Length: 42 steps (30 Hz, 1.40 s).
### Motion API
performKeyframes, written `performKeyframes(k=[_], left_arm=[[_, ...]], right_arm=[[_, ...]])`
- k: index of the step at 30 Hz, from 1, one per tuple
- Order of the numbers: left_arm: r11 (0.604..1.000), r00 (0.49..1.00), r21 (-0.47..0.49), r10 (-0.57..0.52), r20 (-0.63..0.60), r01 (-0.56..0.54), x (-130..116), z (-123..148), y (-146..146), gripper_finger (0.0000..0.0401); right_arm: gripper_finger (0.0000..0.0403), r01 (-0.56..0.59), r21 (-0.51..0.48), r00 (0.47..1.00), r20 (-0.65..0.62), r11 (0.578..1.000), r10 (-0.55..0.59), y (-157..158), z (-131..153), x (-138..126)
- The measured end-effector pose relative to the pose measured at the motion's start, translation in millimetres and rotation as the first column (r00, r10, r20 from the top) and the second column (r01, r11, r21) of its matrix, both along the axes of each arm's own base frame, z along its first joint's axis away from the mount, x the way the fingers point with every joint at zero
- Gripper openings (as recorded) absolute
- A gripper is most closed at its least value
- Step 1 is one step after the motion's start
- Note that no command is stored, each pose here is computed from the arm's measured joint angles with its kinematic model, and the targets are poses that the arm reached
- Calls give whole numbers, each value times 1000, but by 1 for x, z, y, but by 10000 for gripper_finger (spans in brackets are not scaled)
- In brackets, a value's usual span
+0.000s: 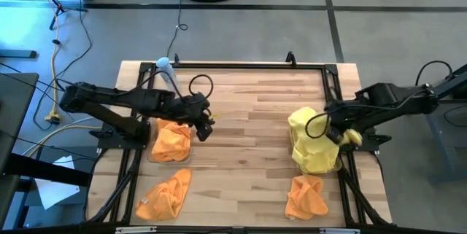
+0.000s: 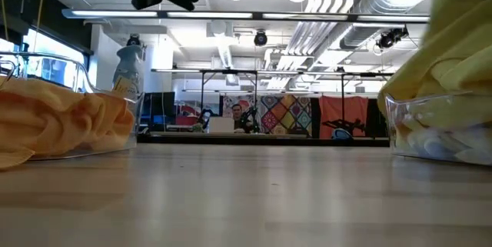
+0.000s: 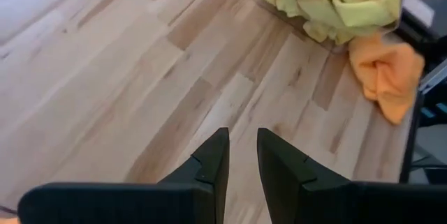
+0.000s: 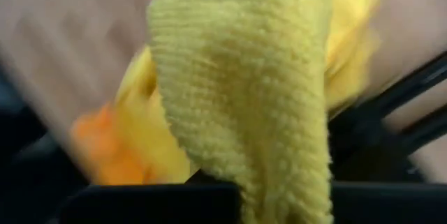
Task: Sort microfiber towel by color & place in baskets
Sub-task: Put the yellow towel into the right transparent bin
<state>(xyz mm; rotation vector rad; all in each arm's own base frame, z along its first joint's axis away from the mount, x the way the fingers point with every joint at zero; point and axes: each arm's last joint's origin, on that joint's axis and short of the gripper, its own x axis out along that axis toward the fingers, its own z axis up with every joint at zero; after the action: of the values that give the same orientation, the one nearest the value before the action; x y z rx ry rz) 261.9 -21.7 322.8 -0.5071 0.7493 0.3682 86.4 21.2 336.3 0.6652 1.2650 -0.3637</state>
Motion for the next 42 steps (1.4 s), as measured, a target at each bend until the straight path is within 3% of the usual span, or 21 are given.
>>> performKeyframes(k=[5,10,12,16,19,21,27,35,42], left_arm=[[1000,1000,-15,5,9,-5,-2,0,-5,62],[1000,1000,-22,20,13,-20,-2,0,-5,62],[999,999,-11,31,16,-30,-2,0,-5,62],[999,999,0,41,18,-41,-2,0,-4,62],[999,999,0,41,18,-41,-2,0,-4,62],[999,999,0,41,18,-41,-2,0,-4,62],[999,999,-9,33,20,-32,-3,0,-9,62],[999,999,-25,33,29,-32,-4,0,-21,62],[998,998,-52,48,32,-46,-5,0,-24,62]], right_arm=[[0,-48,275,995,-72,960,71,10,2,-4],[0,-48,398,987,-124,916,105,17,3,-7],[0,-71,339,989,-102,938,112,17,2,-7],[0,-53,58,998,-27,997,54,10,0,-2],[0,-17,-127,999,35,992,21,6,-4,5],[0,-40,-196,998,37,980,48,6,-12,11],[0,-163,-209,985,16,964,170,16,-71,38],[4,-114,-197,991,-87,974,98,15,-158,35],[63,-136,-198,991,-40,971,131,15,-175,35]])
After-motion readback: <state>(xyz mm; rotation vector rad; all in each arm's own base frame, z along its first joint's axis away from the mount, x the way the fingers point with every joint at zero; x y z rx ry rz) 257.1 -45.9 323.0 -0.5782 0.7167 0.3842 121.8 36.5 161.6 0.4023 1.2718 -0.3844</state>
